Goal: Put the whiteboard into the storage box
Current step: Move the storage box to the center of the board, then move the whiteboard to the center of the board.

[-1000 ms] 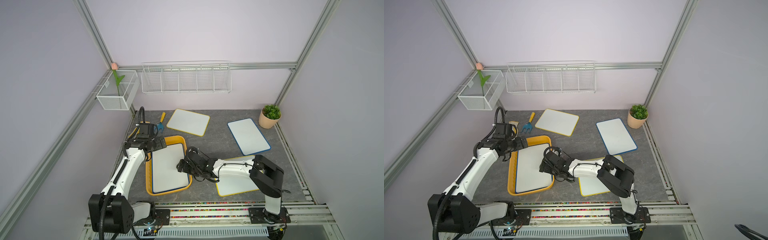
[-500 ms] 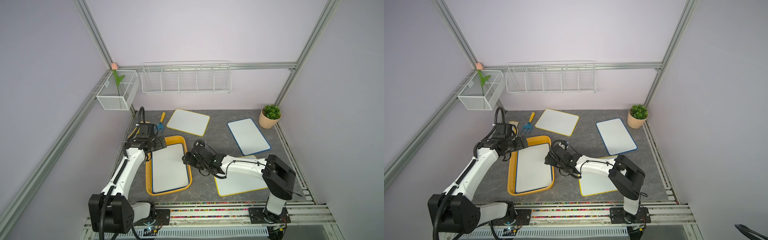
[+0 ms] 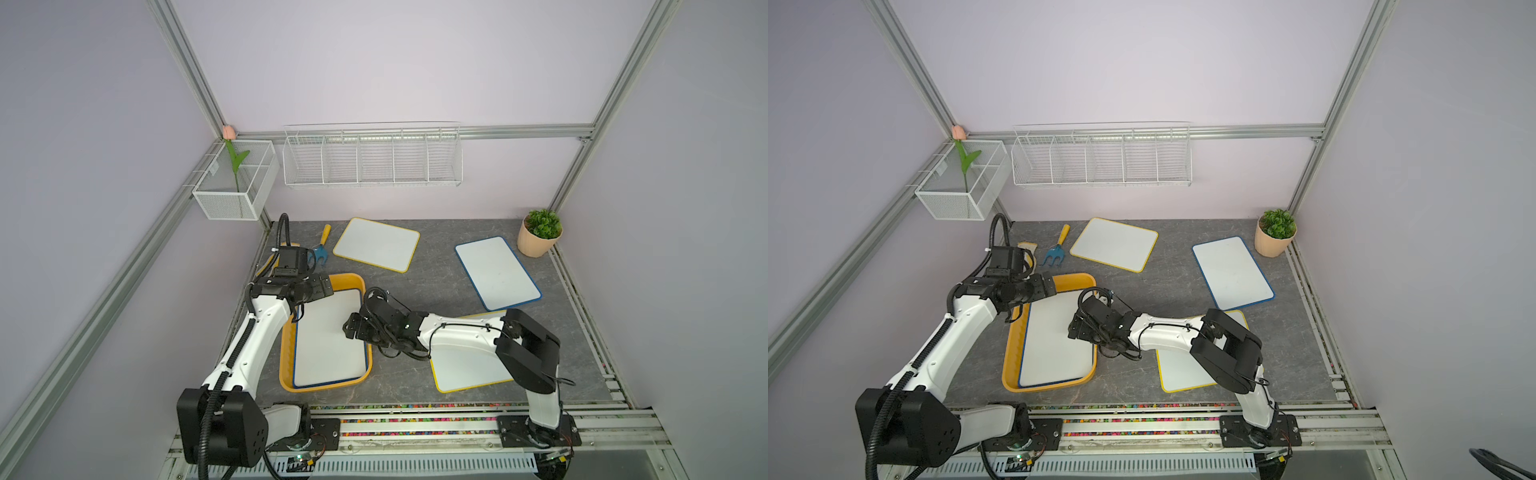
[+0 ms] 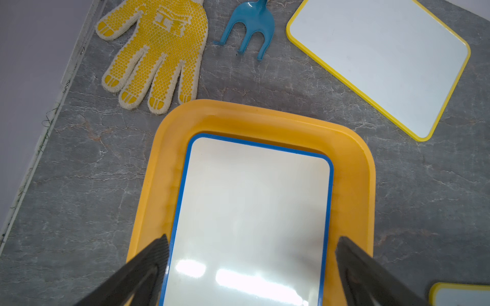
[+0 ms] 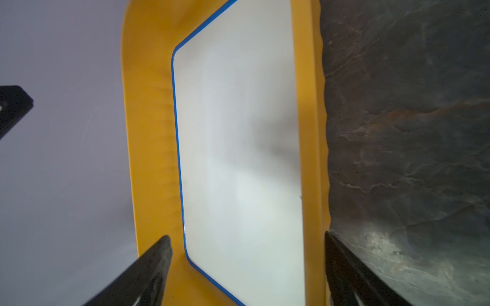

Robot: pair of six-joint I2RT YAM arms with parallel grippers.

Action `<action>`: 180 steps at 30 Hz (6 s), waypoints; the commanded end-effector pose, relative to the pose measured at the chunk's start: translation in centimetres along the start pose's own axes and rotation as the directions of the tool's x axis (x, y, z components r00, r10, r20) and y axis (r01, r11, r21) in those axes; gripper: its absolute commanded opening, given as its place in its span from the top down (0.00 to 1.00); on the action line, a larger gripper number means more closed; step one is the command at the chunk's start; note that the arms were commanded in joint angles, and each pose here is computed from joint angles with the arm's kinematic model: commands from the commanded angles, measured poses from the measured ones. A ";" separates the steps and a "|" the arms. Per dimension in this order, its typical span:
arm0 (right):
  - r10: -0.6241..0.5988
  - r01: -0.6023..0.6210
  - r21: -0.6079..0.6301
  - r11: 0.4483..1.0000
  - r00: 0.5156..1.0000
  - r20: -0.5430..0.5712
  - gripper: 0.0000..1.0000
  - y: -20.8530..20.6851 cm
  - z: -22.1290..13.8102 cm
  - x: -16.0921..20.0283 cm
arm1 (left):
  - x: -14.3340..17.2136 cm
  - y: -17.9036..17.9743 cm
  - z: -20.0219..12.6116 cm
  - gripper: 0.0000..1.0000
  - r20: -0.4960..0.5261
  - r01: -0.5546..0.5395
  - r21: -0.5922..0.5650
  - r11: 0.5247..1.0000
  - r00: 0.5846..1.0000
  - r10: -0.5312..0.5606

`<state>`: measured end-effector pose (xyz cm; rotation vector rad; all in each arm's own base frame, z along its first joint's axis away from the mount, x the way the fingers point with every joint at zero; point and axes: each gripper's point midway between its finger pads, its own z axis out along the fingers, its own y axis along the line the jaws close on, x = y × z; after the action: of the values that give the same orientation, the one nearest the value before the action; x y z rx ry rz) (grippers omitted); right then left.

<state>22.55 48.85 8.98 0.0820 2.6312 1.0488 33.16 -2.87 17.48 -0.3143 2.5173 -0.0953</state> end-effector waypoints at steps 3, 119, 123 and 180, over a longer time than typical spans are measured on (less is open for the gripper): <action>0.028 -0.028 -0.025 0.999 1.000 -0.009 0.10 0.8 -0.2 0.4 | 0.8 0.4 0.4 0.01 -0.029 -0.010 -0.008 1.000 1.000 0.010; 0.522 -0.668 0.396 0.630 0.742 0.421 0.10 -34.3 -25.2 2.5 | 24.5 -38.9 9.6 0.00 -0.253 -0.500 0.623 0.601 0.599 0.760; 0.529 -0.662 0.377 0.648 0.747 0.403 0.11 -34.0 -24.3 2.2 | 24.7 -38.7 9.6 0.00 -0.259 -0.494 0.628 0.601 0.595 0.760; 0.191 -0.217 0.277 0.936 0.974 0.120 0.10 -21.0 -11.8 -7.9 | 24.8 -24.2 6.8 0.02 -0.363 -0.323 0.527 0.786 0.751 0.552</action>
<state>24.63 19.67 2.94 0.6050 2.7843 0.3843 25.73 -31.48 3.32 0.5730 2.7816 -0.4896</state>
